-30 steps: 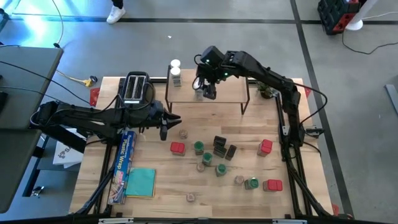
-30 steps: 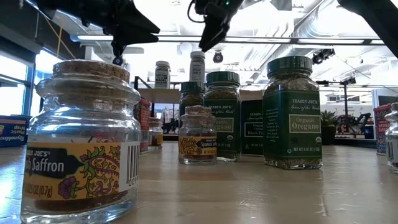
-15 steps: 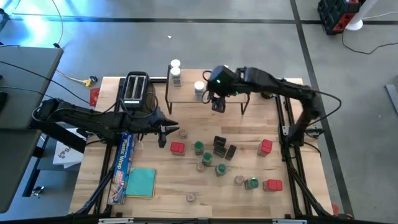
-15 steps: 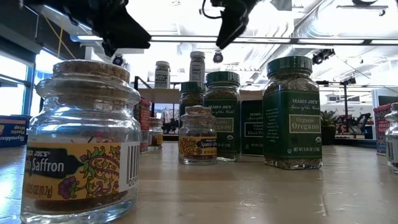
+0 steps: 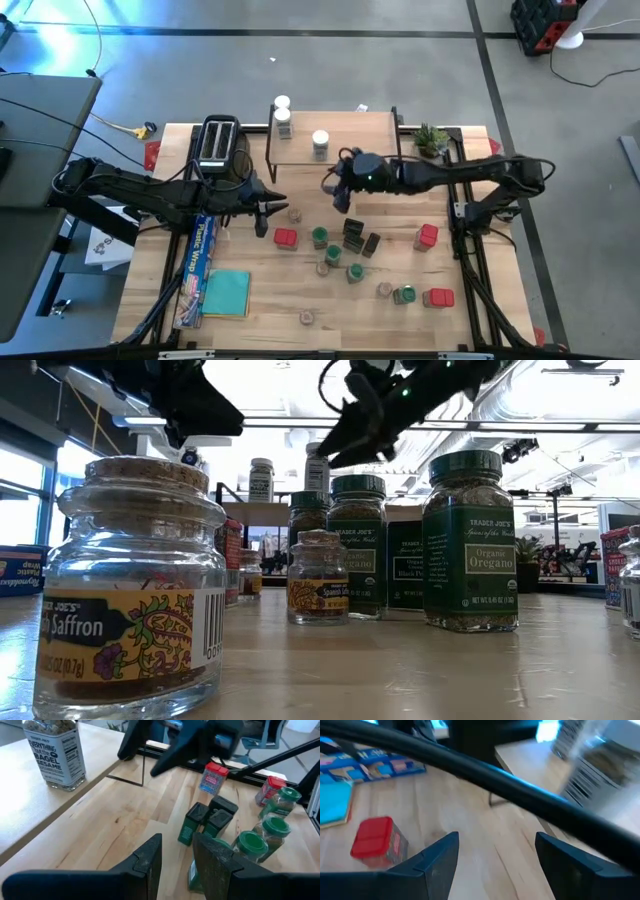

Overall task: Shelf spices
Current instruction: Put the white seasoning bottle on the shelf aligned with the other white seasoning bottle

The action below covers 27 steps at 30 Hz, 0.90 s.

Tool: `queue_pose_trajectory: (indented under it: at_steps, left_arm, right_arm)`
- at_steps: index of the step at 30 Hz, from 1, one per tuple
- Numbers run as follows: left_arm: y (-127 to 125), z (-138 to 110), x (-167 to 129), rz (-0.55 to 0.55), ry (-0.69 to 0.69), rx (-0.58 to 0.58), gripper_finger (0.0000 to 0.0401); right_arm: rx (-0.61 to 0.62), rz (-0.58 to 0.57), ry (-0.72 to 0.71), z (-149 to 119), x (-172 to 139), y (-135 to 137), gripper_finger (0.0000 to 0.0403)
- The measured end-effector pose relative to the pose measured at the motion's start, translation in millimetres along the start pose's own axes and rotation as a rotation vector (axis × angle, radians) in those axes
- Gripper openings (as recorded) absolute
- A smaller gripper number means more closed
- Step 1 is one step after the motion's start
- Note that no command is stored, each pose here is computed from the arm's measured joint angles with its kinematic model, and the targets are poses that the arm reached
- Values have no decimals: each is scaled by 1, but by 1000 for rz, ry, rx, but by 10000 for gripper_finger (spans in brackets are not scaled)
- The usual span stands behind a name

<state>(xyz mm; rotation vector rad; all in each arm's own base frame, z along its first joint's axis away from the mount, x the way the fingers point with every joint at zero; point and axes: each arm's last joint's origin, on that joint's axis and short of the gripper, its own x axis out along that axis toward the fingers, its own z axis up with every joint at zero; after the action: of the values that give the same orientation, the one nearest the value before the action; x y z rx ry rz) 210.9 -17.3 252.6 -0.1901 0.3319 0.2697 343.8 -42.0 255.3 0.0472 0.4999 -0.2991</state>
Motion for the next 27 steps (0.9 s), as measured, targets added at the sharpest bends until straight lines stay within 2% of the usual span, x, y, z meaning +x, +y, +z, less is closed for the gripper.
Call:
queue_pose_trajectory:
  at_steps: [4, 9, 12, 15, 20, 25, 27]
  left_arm:
    - [0, 0, 0, 8, -2, -1, 106]
    - [0, 0, 0, 12, -4, -2, 106]
    - [0, 0, 0, 12, -3, -3, 106]
    - [0, 0, 0, 12, -3, -10, 106]
    - [0, 0, 0, 10, 3, -20, 106]
    - [0, -1, 0, 10, 5, -22, 106]
    - [0, 0, 0, 9, 3, -22, 106]
  right_arm:
    - [-8, 1, -75, -4, 22, 3, 217]
    - [16, -54, -70, 4, 44, -7, 130]
    - [39, -83, -60, 6, 47, -12, 83]
    - [40, -166, -46, 7, 43, -15, 50]
    - [59, -296, -27, 9, 32, -20, 21]
    - [93, -467, -29, 14, 17, -27, 16]
    - [109, -485, -40, 17, 10, -28, 16]
